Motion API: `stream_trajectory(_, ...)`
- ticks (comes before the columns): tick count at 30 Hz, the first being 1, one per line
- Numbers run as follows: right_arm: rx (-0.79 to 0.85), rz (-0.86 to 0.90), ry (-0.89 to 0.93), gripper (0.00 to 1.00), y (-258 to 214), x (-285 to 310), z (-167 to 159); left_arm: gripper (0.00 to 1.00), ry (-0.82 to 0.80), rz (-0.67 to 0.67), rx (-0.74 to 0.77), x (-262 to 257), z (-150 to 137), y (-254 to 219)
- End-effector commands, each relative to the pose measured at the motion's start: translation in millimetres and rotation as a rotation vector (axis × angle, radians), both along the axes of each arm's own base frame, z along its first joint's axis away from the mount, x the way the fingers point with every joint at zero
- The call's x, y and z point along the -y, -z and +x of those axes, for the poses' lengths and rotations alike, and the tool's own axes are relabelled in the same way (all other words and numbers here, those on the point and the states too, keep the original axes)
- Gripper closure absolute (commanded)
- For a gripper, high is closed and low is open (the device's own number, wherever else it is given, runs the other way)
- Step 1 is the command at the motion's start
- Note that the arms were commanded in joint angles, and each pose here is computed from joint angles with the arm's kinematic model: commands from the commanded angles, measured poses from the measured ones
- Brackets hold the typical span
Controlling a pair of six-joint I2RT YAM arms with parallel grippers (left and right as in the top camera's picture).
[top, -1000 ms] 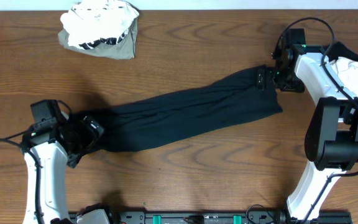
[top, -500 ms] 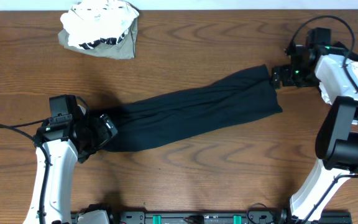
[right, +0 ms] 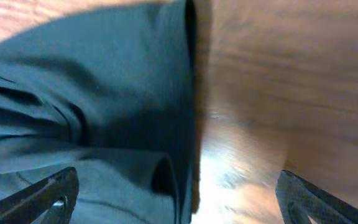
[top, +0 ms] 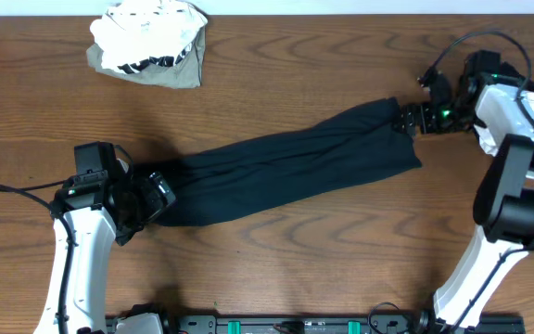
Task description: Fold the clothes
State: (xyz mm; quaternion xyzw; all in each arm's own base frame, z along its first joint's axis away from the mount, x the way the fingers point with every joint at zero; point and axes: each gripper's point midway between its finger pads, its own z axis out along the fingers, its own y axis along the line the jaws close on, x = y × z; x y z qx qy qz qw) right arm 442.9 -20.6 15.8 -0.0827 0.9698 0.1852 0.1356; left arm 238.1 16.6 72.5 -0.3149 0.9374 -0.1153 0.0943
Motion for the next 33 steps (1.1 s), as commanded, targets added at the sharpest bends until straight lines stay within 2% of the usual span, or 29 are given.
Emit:
stream_trajectory(1, -0.04, 0.085, -0.026, 0.01, 18, -12, -8, 0.02, 0.022, -0.005, 0.0, 2, 1, -1)
stream_trajectory(10, -0.124, 0.159, -0.033, 0.01, 23, -24, -27, 0.02, 0.021, -0.006, 0.0, 2, 1, -1)
stream_trajectory(16, -0.256, 0.192, -0.064, 0.01, 21, -33, -61, 0.02, 0.021, -0.006, 0.0, 2, 1, -1)
stream_trajectory(32, -0.268, 0.257, -0.143, 0.01, 55, -76, -91, 0.02, 0.022, -0.008, -0.011, 3, -2, 0)
stream_trajectory(33, -0.266, 0.256, -0.148, 0.04, 55, -78, -91, 0.02, 0.022, -0.008, -0.011, 3, -2, 0)
